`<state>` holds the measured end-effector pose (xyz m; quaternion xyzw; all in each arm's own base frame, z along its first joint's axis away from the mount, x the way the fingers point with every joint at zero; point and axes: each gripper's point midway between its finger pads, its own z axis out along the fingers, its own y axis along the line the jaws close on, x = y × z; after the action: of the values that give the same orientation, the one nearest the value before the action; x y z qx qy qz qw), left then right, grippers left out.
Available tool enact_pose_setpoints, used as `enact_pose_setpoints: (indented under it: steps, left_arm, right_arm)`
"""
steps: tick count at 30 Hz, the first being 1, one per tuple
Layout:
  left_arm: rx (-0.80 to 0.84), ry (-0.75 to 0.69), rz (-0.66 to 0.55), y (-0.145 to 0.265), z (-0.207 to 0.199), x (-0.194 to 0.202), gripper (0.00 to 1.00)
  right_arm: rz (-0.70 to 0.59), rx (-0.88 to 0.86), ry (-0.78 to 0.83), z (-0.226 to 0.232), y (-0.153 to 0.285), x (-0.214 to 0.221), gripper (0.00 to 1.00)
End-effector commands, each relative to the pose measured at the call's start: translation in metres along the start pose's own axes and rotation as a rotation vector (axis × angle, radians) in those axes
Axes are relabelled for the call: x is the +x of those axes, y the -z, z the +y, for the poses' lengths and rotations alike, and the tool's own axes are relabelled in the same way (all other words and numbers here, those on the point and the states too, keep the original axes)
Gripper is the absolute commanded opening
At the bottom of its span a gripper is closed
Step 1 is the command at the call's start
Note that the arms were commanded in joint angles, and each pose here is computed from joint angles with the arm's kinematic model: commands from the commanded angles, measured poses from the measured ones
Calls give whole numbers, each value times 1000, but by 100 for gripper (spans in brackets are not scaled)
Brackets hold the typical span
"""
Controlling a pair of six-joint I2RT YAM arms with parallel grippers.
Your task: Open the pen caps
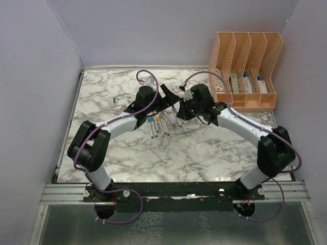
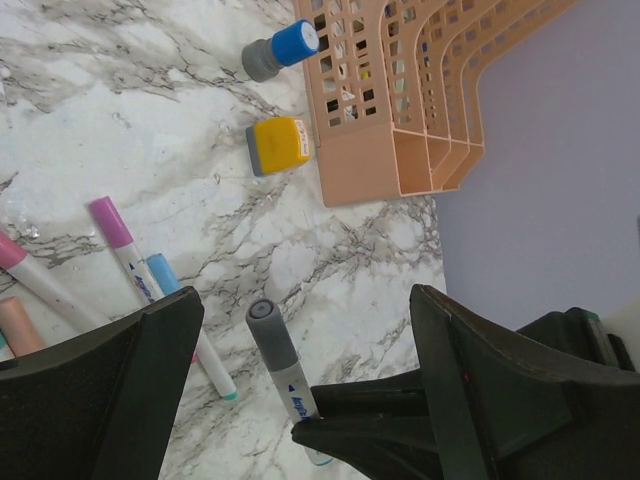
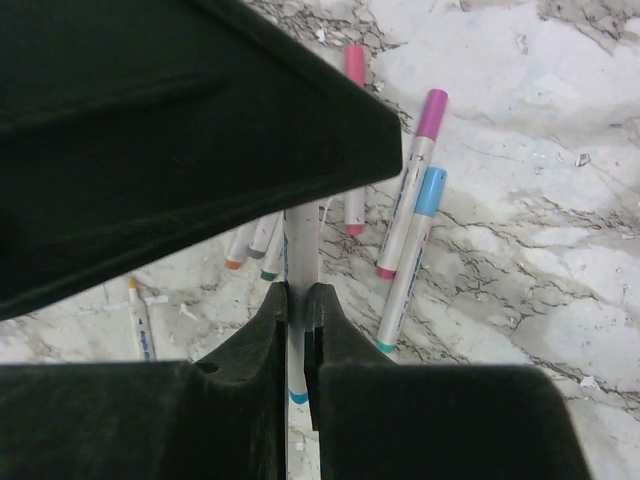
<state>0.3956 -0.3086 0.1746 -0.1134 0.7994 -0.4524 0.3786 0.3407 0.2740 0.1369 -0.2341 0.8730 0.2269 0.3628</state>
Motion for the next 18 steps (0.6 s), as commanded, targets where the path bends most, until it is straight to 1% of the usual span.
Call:
enact_pose_setpoints:
  steps: [1,6,8,10,13,16,18]
  left_arm:
    - [42,3,20,-1,-9,10,86]
    - [43,9,21,-1,-7,12,77]
    - [47,9,15,-1,-8,11,71]
    - [54,11,9,-1,-11,9,62]
    - [59,11,4,-1,-12,8,52]
    - [63,13,5,-2,-13,8,39]
    - [65,16,5,-2,-13,8,35]
  right_arm:
    - [-94,-70,8,19,17,-26,1]
    - [-100,-93,17,26,19,-28,1]
    - [-99,-102,19,29,19,-28,1]
    - [-103,-108,21,30,19,-29,2]
    - [-104,-115,24,32,20,-28,1]
    - [-106,-121,27,33,21,-28,1]
    - [-111,-122,27,34,22,-29,1]
